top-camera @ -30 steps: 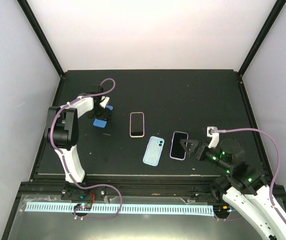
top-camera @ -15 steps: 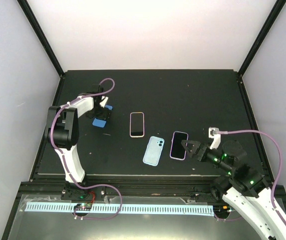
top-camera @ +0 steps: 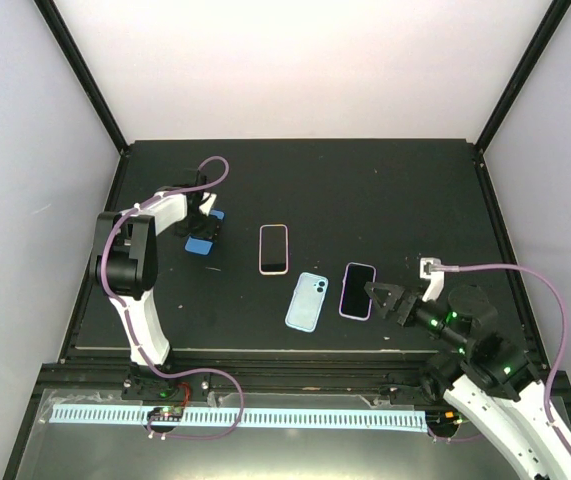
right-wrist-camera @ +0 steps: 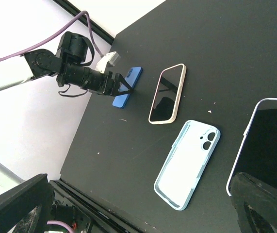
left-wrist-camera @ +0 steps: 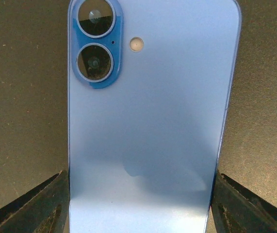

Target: Put the phone into the phone case

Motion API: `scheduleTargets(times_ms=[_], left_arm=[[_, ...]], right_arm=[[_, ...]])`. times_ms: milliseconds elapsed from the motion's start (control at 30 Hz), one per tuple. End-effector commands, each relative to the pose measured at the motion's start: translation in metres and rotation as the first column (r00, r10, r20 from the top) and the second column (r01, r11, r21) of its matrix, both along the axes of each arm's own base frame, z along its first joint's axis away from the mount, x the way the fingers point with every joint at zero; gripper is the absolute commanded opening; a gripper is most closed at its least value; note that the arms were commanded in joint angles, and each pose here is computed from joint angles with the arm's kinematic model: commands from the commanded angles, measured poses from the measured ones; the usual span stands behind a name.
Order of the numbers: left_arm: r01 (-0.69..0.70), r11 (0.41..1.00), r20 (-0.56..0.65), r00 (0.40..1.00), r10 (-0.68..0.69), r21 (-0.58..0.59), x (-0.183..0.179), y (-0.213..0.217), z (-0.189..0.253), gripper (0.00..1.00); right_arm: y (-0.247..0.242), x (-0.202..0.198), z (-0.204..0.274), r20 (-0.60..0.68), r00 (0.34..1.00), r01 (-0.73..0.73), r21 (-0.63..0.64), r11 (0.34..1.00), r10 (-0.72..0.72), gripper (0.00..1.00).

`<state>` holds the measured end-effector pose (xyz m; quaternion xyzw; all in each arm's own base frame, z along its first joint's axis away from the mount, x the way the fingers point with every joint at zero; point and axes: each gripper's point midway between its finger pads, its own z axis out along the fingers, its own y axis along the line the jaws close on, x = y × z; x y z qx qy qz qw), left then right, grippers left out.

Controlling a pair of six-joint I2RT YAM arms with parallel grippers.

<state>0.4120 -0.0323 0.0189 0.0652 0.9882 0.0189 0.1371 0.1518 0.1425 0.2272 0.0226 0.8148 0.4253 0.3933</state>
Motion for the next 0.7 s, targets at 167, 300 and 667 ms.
scheduleTargets(times_ms=[167,300,667], left_arm=[[-0.02,0.993,-0.079,0.997,0.011,-0.118,-0.028,-0.022,-0.006,0.58],[-0.024,0.977,-0.058,0.998,0.012,-0.213,-0.038,-0.041,0.004,0.55],[-0.004,0.897,-0.011,1.0,0.0,-0.441,-0.074,-0.08,0.022,0.49]], right_arm=[[-0.004,-0.005,0.007,0.01,1.0,0.009,0.033,0.999,-0.01,1.0],[-0.006,-0.005,0.004,-0.005,1.0,0.022,0.037,0.999,-0.022,1.0],[0.014,-0.007,-0.002,-0.037,0.997,-0.07,0.064,0.996,0.073,1.0]])
